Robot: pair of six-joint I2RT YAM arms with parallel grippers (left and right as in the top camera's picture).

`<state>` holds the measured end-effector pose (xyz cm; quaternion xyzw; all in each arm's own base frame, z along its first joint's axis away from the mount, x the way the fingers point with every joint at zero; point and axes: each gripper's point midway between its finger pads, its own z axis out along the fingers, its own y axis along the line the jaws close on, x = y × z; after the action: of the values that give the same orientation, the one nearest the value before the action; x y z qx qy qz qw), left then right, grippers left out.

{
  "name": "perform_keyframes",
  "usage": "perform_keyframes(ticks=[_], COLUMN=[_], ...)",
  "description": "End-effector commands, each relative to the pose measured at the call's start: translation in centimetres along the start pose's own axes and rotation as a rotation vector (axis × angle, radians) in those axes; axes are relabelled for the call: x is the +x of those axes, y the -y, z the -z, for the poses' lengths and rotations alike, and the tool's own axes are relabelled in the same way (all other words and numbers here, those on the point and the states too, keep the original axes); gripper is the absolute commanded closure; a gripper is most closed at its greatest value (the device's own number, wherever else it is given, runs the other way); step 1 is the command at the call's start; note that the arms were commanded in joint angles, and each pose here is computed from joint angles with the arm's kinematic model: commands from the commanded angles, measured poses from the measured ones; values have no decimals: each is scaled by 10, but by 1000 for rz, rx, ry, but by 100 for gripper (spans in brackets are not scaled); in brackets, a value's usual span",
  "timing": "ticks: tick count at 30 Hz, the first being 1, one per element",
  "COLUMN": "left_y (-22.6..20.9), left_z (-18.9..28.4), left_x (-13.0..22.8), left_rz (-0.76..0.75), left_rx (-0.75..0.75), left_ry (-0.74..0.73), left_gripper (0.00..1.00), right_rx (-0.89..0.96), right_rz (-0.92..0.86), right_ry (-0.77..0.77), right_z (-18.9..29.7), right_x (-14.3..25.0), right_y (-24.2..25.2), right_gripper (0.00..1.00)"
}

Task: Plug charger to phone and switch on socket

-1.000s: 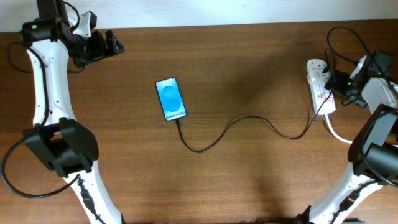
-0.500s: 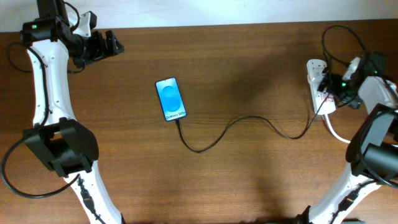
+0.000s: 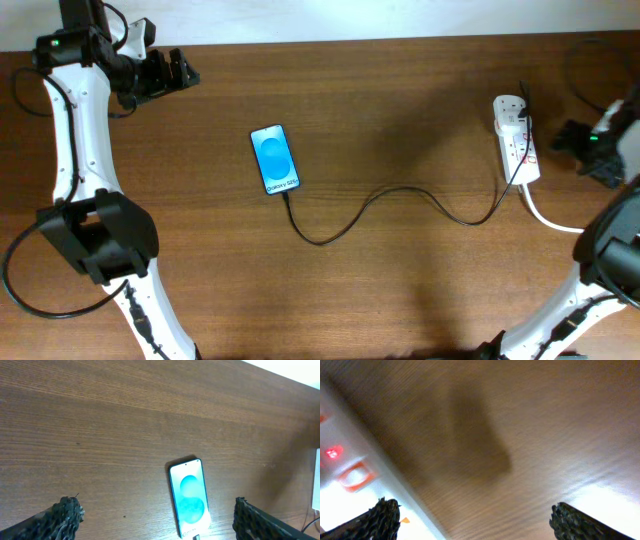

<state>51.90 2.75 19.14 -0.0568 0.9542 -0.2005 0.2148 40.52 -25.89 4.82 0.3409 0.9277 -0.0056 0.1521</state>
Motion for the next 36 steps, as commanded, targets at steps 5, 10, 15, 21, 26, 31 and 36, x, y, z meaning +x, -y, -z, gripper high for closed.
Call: perform_keyframes(ticks=[5, 10, 15, 21, 26, 31, 36], left_y=[-1, -1, -1, -1, -1, -1, -1], left_z=[2, 2, 2, 2, 2, 2, 2], left_x=[-4, -4, -4, -4, -4, -4, -4], left_rz=[-14, -14, -14, -14, -14, -14, -14], left_rx=[-5, -5, -5, -5, -5, -5, -5], left_ry=[11, 11, 11, 11, 11, 11, 11], left_gripper=[1, 0, 0, 0, 1, 0, 0], right_rx=[-85, -318, -433, -563, -516, -540, -529], right_rz=[6, 50, 101, 334, 524, 552, 533], right_ry=[146, 244, 278, 217, 180, 259, 252], right_z=[87, 181, 258, 319, 339, 344, 304], right_x=[-54, -59, -23, 57, 116, 164, 225], right_y=[-24, -67, -88, -132, -142, -140, -115], right_gripper=[1, 1, 1, 1, 1, 1, 1])
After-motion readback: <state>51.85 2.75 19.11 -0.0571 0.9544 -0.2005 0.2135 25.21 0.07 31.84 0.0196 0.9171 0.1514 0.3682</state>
